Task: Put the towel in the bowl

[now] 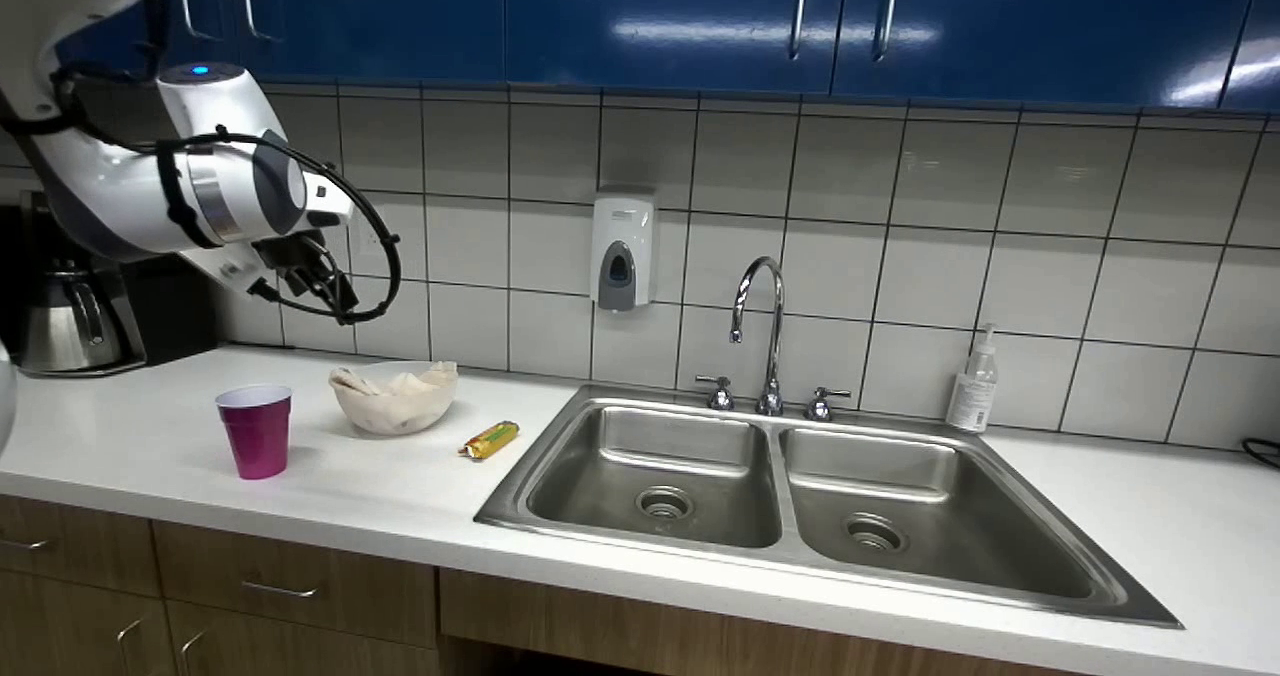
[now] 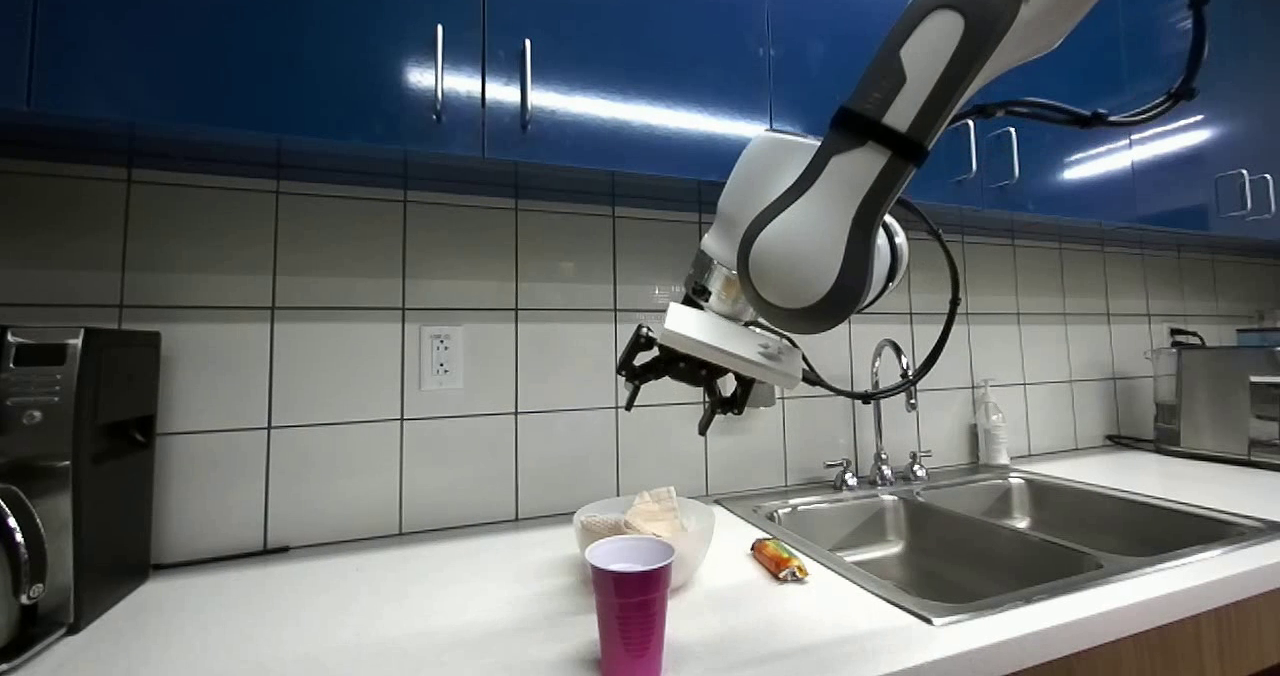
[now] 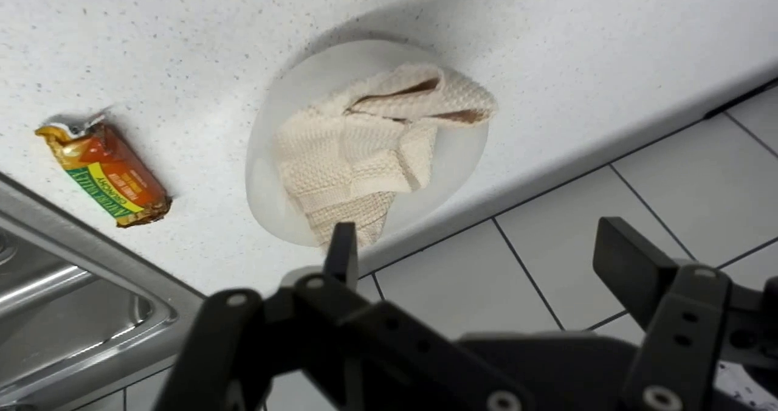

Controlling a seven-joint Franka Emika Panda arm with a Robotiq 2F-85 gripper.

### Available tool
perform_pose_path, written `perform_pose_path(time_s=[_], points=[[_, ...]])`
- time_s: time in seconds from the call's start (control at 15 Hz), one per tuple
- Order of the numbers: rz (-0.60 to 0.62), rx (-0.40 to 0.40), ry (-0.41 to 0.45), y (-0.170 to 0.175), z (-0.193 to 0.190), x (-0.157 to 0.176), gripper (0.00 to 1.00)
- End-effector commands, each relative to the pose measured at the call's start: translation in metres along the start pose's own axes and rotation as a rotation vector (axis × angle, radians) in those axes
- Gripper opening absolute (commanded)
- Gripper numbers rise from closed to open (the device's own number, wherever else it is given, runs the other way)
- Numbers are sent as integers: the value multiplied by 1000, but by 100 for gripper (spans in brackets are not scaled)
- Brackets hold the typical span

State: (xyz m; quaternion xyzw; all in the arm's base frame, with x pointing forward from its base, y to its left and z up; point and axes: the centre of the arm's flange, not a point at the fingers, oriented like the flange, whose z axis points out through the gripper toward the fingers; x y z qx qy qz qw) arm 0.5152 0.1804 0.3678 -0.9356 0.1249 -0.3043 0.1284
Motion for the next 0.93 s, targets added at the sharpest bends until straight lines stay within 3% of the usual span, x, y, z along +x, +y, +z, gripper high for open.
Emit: perform_pose_path(time_s=[0.0,0.27,0.6,0.67,0.87], points=[[-65,60,-43,4,-47,-17,100],[-130,80,-56,-1,-73,-36,100],[-180,91,-51,6,-94,-37,100],[-154,87,-36,-10,-72,-43,100],[-143,87,-36,-8,-74,-42,100]])
